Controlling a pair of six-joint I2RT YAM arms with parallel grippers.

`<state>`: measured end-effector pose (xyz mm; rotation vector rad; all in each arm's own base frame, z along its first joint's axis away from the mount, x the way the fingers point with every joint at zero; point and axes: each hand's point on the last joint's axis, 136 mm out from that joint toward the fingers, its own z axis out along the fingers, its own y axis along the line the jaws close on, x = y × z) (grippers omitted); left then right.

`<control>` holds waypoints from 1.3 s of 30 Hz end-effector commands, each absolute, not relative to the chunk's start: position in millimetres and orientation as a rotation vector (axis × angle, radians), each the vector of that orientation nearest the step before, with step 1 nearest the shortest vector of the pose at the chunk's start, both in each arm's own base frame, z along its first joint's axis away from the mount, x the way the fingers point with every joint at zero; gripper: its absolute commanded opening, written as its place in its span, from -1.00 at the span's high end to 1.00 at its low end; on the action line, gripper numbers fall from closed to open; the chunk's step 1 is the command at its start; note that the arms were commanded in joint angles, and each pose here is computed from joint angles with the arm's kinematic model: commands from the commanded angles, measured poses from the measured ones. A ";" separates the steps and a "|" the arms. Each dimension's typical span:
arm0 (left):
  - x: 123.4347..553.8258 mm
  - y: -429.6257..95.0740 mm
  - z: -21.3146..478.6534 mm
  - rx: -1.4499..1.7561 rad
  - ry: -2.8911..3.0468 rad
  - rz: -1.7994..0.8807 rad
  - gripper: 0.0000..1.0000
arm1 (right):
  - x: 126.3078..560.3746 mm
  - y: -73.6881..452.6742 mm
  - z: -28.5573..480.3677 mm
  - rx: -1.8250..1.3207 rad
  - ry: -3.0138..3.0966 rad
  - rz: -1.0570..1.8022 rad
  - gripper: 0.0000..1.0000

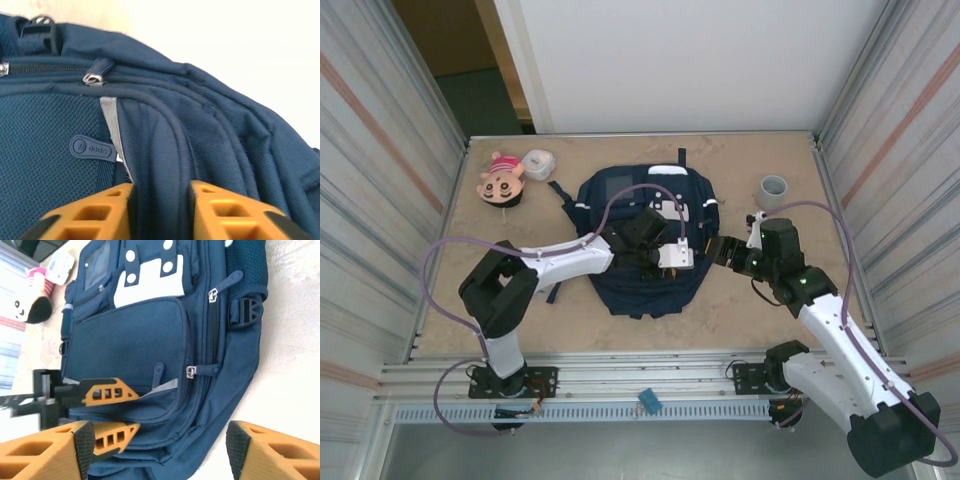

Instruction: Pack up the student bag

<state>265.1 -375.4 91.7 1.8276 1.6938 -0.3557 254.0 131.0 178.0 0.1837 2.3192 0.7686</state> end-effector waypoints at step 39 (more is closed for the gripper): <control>242.0 -324.9 228.3 1.410 1.434 -1.028 1.00 | 292.5 210.8 185.1 -0.478 2.178 1.371 -0.45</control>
